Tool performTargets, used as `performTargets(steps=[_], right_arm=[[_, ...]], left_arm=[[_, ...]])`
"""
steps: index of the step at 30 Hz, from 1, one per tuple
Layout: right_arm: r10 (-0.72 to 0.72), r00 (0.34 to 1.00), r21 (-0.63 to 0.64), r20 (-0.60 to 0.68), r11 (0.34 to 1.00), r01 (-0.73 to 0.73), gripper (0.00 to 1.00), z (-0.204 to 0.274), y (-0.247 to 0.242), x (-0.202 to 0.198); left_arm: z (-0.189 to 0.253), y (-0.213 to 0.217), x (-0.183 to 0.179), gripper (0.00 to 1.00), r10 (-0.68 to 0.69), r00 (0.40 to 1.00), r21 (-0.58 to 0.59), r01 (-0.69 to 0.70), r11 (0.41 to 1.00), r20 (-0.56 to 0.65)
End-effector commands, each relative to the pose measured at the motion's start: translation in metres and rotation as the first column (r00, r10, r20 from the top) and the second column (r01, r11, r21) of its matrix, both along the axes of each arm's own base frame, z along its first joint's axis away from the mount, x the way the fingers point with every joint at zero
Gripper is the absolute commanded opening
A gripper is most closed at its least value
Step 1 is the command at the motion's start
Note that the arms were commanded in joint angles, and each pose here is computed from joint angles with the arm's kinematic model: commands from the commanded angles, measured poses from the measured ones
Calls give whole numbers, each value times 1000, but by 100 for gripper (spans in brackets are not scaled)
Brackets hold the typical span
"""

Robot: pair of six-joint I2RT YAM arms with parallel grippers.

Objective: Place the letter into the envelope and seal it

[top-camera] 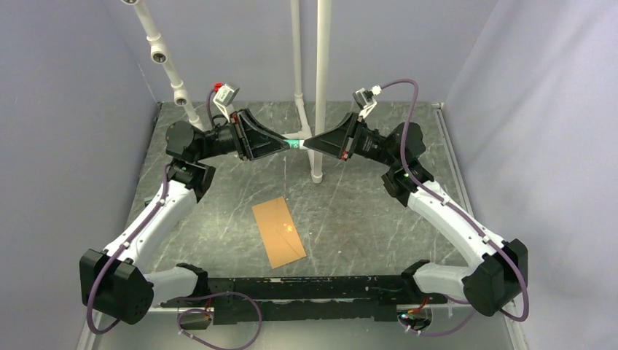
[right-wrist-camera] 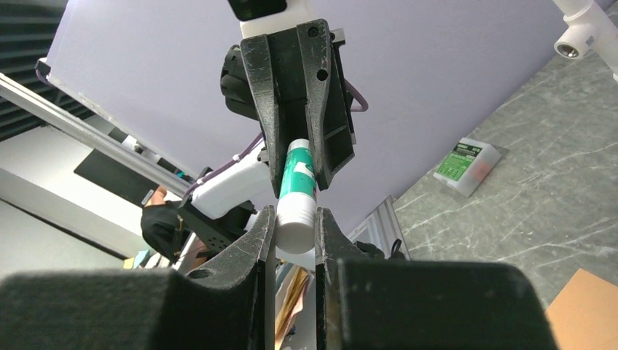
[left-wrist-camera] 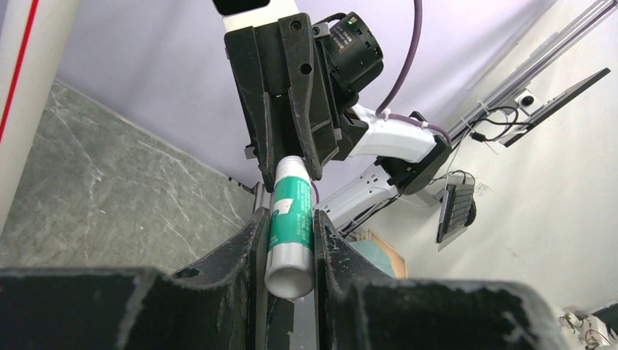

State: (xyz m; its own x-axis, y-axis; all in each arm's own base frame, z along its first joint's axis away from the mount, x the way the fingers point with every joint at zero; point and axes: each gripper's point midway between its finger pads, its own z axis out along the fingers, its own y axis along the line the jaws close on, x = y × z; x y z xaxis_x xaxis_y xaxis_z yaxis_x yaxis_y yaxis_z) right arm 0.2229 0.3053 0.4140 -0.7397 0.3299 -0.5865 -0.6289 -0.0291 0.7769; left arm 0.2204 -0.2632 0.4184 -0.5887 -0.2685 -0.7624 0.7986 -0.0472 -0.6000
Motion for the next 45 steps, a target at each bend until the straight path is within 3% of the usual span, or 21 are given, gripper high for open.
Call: performTargets(steps=[1,12,23,30,31,35,37,39,42,45], right_arm=[[84,996,15,-1,996,-84,0,0,21,-16],[111,994,5,-21,994,-110,0,-2,33,-15],[110,993,23,-32,994,-109,0,-1,36,-14],[52,998,-7,-36,999,-53,0,-4,25,-7],[31,999,-17,-42,999,-32,6,-7,20,-4],[-143,989,-146,-21,980,139,51,-28,-9,13],[-249,969,-217,4,945,243,65,-34,-28,23],[-401,916,-320,21,865,386,72,-46,-55,41],[-610,791,-475,51,682,556,74,-74,-99,62],[-714,696,-518,70,570,637,74,-87,-127,67]], left_arm=[[1,-12,-13,2,-83,994,40,80,996,73],[-4,-29,-16,2,-161,981,106,150,983,105],[-20,-53,-28,3,-261,964,124,252,960,54],[-24,-49,-17,2,-181,983,157,172,973,43],[-25,-46,-11,2,-140,989,165,132,977,39],[-42,-20,19,3,42,999,219,-34,975,-33],[-56,-10,26,2,84,992,251,-59,966,-91],[-72,-8,25,3,78,986,283,-34,959,-146],[-107,-9,21,2,52,952,330,52,943,-300],[-147,-8,24,2,95,892,400,102,911,-443]])
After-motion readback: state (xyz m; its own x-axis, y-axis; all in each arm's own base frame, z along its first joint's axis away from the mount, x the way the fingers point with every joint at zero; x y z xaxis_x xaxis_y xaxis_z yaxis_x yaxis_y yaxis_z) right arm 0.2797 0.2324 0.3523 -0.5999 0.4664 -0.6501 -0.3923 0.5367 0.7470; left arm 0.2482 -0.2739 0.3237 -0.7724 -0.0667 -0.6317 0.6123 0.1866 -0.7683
